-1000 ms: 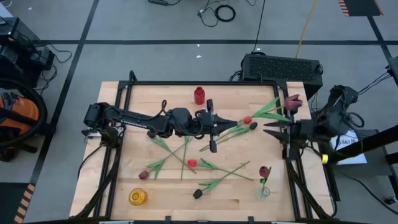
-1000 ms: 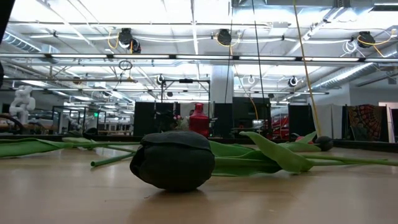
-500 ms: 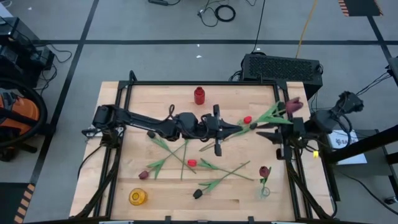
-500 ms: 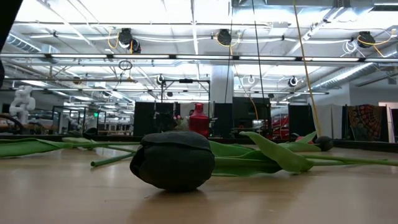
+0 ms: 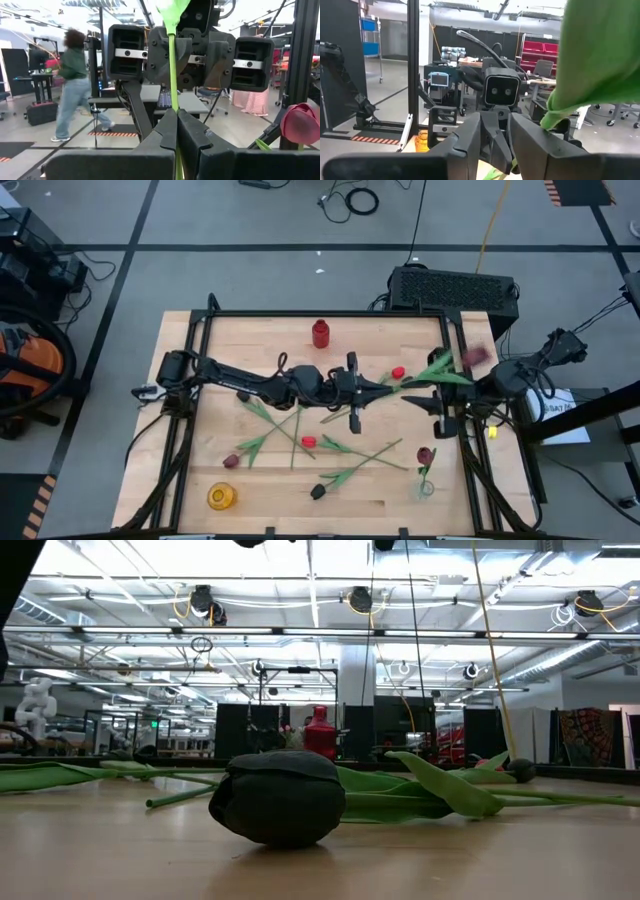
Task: Sort flowers into vase by color
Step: Put the top dark red flower into the transparent vase
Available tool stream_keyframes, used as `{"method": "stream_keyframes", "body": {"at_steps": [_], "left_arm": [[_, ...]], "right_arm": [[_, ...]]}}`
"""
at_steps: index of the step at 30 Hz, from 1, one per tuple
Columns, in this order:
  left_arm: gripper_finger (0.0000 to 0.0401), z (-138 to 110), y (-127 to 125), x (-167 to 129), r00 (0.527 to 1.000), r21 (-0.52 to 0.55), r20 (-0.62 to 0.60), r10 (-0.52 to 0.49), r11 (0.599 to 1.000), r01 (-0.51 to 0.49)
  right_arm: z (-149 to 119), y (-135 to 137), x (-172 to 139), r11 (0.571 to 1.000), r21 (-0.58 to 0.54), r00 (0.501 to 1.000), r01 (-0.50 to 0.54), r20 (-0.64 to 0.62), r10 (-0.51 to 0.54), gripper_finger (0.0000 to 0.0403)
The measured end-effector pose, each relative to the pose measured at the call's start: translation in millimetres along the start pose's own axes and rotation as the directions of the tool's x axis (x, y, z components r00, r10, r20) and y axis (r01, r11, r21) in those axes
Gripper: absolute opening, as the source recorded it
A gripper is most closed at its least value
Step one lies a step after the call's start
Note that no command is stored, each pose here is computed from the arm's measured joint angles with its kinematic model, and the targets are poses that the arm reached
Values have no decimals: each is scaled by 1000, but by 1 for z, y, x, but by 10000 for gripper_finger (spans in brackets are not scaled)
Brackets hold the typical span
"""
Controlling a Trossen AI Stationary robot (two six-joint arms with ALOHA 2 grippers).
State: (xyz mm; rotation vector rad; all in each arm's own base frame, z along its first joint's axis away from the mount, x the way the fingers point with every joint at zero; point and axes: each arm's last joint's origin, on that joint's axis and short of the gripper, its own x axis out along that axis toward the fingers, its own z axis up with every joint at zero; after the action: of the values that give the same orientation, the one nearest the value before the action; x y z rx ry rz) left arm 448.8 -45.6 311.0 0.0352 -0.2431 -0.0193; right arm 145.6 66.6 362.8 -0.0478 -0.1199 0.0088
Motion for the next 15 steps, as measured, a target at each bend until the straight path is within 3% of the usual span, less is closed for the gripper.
{"method": "stream_keyframes", "body": {"at_steps": [4,11,15], "left_arm": [[5,-1,0,0,1000,1,-8,0,1000,0],[6,-1,0,0,1000,6,-12,3,1000,-3],[6,1,1,0,1000,9,-1,15,1000,-15]], "right_arm": [[0,0,1,1000,9,1000,3,-1,-3,94],[-1,-1,-2,999,41,1000,0,-11,1,42],[-4,-3,-7,998,70,998,-3,-56,7,56]]}}
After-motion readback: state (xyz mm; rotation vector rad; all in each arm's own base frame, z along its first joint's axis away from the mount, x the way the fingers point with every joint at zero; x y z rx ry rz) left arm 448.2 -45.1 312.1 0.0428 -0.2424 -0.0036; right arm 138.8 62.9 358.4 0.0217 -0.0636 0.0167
